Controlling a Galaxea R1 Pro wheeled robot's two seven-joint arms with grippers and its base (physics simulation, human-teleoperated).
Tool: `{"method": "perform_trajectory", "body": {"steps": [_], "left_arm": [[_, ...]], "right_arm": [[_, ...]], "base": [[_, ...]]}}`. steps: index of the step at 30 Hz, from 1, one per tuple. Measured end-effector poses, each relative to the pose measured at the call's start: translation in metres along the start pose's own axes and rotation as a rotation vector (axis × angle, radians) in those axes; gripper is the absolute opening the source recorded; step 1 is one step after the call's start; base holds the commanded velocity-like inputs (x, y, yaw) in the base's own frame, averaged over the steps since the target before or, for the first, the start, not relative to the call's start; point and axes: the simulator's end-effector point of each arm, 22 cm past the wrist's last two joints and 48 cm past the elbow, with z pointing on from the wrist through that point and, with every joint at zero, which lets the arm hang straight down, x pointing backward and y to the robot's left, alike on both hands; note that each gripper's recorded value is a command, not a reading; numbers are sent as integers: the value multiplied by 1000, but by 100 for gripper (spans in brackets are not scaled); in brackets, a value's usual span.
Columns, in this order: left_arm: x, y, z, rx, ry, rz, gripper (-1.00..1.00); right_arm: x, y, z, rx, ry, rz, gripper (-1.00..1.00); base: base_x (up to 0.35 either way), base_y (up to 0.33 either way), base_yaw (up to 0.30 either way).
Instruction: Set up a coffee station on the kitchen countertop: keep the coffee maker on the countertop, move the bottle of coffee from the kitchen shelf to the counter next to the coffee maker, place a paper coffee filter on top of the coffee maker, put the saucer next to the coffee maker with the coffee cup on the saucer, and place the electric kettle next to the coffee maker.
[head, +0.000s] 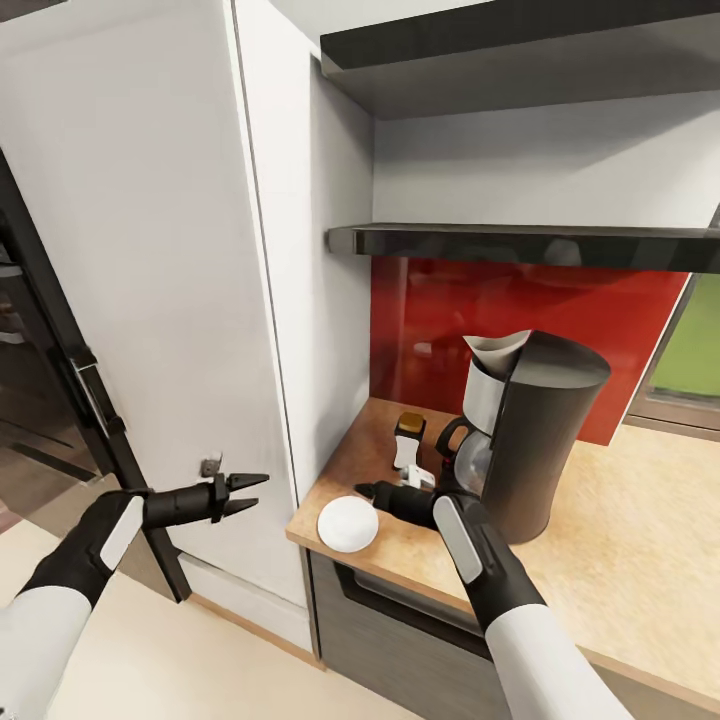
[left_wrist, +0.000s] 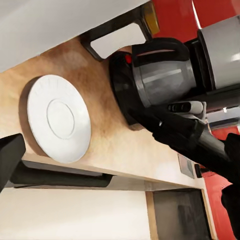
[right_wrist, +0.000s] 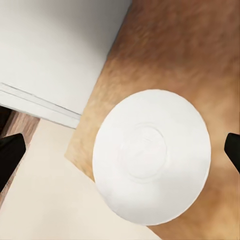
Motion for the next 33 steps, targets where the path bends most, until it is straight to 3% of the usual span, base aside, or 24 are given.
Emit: {"method": "perform_trajectory", "body": {"steps": [4, 18, 24, 33], "left_arm": [[9, 4, 15, -19, 11, -13, 100], [15, 13, 16, -45, 11, -19, 100], [15, 15, 17, -52, 11, -19, 100], [25, 9, 31, -30, 24, -31, 100]], "right_arm": [[0, -1, 0, 3, 0, 15, 100], [2, -1, 1, 0, 3, 18, 100], [4, -1, 1, 1, 8, 19, 100], [5, -1, 2, 1, 11, 19, 100]], "base": [[0, 0, 0], [1, 0, -51], [233, 0, -3], [71, 0, 0]]}}
